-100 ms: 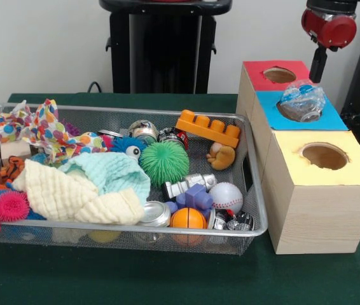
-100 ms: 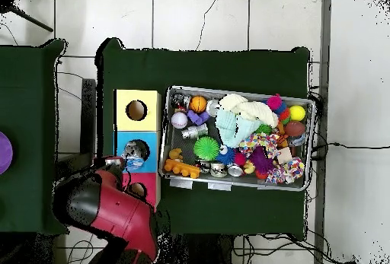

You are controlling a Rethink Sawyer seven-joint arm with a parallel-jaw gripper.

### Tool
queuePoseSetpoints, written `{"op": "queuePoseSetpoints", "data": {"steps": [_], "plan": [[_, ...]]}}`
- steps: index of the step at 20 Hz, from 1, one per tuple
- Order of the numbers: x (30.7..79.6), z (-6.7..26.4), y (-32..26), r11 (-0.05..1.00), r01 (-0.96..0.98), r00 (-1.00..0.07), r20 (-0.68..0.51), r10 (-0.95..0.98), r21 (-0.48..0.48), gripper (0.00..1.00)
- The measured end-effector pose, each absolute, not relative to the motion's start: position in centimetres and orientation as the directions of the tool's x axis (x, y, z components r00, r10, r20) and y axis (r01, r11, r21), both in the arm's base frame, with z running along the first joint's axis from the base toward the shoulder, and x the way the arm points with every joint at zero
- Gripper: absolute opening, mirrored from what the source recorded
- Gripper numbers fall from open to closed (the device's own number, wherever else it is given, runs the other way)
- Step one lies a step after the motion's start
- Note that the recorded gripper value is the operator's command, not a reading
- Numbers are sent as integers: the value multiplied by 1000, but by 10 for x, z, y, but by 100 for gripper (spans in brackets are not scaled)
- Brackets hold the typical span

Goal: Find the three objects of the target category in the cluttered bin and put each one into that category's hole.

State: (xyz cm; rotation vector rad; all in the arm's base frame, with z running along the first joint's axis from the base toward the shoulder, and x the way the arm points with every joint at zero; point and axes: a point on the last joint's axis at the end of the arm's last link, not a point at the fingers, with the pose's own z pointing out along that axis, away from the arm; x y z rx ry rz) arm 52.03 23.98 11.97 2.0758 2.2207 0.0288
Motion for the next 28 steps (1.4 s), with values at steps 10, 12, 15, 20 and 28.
{"op": "queuePoseSetpoints", "data": {"steps": [10, 12, 15, 20, 28], "plan": [[529, 100, 244, 48, 985, -35, -82, 996, 166, 0], [531, 97, 244, 49, 981, -32, -92, 995, 186, 0], [532, 92, 246, 51, 978, -30, -104, 994, 203, 0], [527, 85, 252, 54, 980, -34, -106, 994, 194, 0], [506, 94, 270, 98, 982, -81, -111, 991, 163, 0]]}}
